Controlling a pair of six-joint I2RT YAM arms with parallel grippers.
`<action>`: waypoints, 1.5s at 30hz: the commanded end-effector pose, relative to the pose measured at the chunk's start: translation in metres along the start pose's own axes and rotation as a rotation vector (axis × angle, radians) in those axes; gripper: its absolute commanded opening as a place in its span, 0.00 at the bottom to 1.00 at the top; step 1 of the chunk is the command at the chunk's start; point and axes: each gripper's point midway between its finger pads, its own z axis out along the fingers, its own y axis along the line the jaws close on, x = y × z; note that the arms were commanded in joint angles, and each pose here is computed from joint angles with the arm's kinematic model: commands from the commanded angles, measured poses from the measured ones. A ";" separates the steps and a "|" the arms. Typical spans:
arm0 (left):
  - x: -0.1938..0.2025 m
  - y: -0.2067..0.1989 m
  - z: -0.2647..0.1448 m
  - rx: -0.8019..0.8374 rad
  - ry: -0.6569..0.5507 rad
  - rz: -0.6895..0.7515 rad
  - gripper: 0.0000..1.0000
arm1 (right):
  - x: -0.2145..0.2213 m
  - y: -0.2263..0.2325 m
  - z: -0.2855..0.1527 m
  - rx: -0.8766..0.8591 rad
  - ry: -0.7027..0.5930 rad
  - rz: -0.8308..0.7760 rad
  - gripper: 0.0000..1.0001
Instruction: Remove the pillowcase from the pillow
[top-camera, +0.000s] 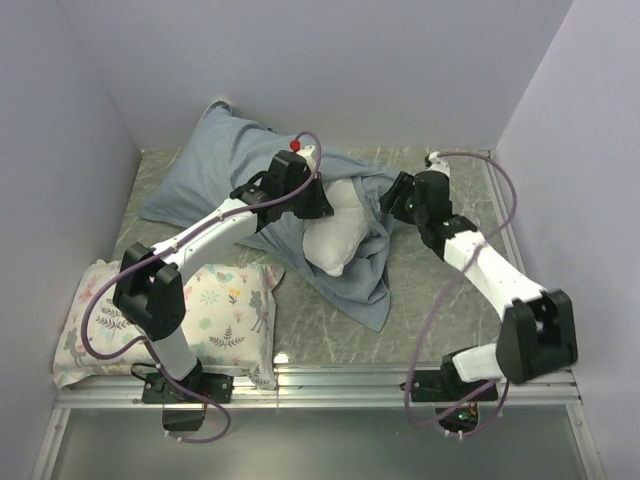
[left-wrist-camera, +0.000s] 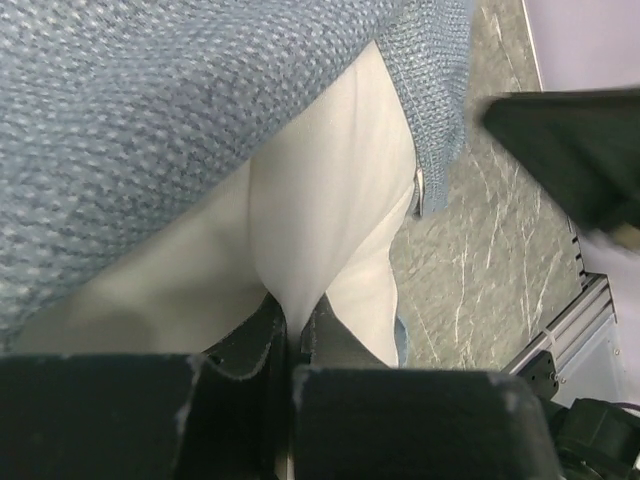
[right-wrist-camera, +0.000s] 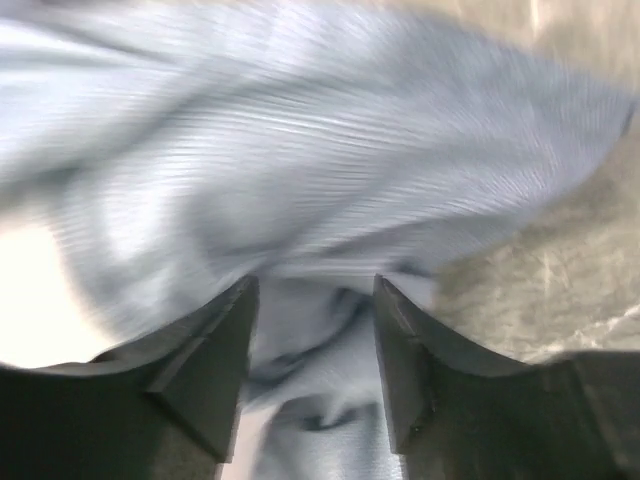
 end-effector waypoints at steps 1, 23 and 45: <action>-0.034 -0.029 -0.007 0.079 -0.111 0.029 0.00 | -0.027 0.026 -0.040 -0.044 -0.136 -0.093 0.66; -0.029 -0.047 -0.054 0.114 -0.151 0.062 0.00 | -0.061 -0.022 0.024 0.219 -0.050 -0.138 0.10; -0.126 -0.131 -0.185 0.465 -0.632 -0.117 0.00 | -0.063 0.065 0.066 -0.594 0.134 0.137 0.17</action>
